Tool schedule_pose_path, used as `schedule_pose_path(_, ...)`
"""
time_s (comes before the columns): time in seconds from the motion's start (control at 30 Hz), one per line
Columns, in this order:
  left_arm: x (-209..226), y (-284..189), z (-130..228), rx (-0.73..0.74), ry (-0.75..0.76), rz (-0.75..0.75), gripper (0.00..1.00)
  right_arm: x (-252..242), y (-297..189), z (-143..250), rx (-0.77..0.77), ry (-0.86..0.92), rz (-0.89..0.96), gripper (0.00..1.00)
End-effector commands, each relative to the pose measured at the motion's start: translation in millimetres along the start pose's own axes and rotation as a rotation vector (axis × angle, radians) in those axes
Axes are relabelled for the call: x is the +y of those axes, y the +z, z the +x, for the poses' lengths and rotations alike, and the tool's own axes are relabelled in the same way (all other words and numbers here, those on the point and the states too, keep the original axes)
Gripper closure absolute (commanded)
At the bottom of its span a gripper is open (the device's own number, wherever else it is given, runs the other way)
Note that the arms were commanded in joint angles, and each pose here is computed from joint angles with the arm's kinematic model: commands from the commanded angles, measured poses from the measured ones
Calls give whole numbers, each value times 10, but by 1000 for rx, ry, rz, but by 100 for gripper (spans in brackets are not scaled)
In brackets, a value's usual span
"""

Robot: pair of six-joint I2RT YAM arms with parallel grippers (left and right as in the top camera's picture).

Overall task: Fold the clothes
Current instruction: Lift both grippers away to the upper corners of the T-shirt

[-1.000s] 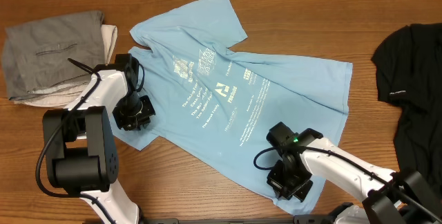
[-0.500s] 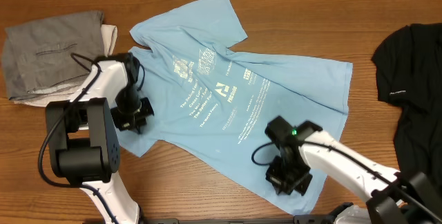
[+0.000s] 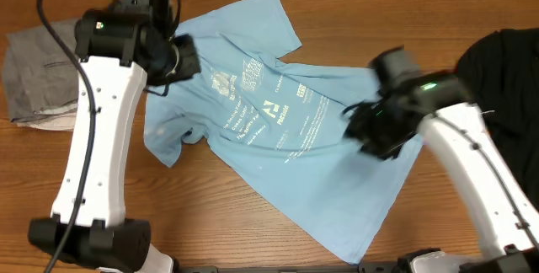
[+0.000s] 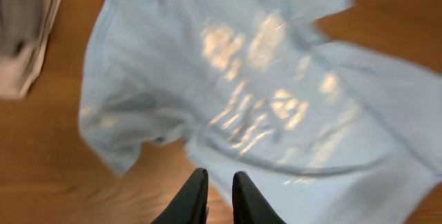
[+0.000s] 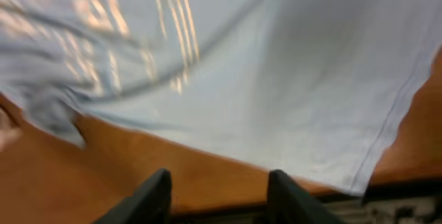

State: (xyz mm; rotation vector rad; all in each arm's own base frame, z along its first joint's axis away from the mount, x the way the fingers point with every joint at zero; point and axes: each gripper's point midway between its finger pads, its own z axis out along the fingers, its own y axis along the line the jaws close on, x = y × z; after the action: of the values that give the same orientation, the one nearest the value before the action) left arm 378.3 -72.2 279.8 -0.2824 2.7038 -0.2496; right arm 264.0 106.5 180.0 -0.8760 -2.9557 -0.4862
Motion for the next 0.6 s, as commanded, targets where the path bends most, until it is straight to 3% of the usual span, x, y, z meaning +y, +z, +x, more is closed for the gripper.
schedule_pose_path(0.0, -207, -235, -154, -85, 40, 62, 82, -139, -331, -447, -132, 26, -33, 36)
schedule_pose_path(0.1, -303, -312, -304, -154, 46, 93, 83, -330, -457, -713, -189, 121, -54, 21)
schedule_pose_path(0.2, -344, -300, -327, -163, 55, 100, 79, -583, -528, -844, -209, 199, -36, 13)
schedule_pose_path(0.23, -340, -293, -320, -159, 55, 98, 66, -678, -550, -866, -210, 214, -24, 11)
schedule_pose_path(0.33, -328, -255, -297, -146, 54, 93, 43, -870, -587, -878, -203, 258, 3, 11)
schedule_pose_path(0.4, -323, -245, -291, -143, 53, 91, 31, -926, -609, -913, -211, 224, 7, 21)
schedule_pose_path(0.47, -323, -245, -291, -143, 53, 91, 0, -929, -625, -965, -230, 166, 7, 34)
schedule_pose_path(0.53, -325, -244, -290, -142, 53, 92, 0, -943, -637, -1014, -253, 131, 20, 54)
schedule_pose_path(0.57, -325, -244, -290, -142, 53, 92, 0, -942, -638, -1017, -254, 115, 22, 59)
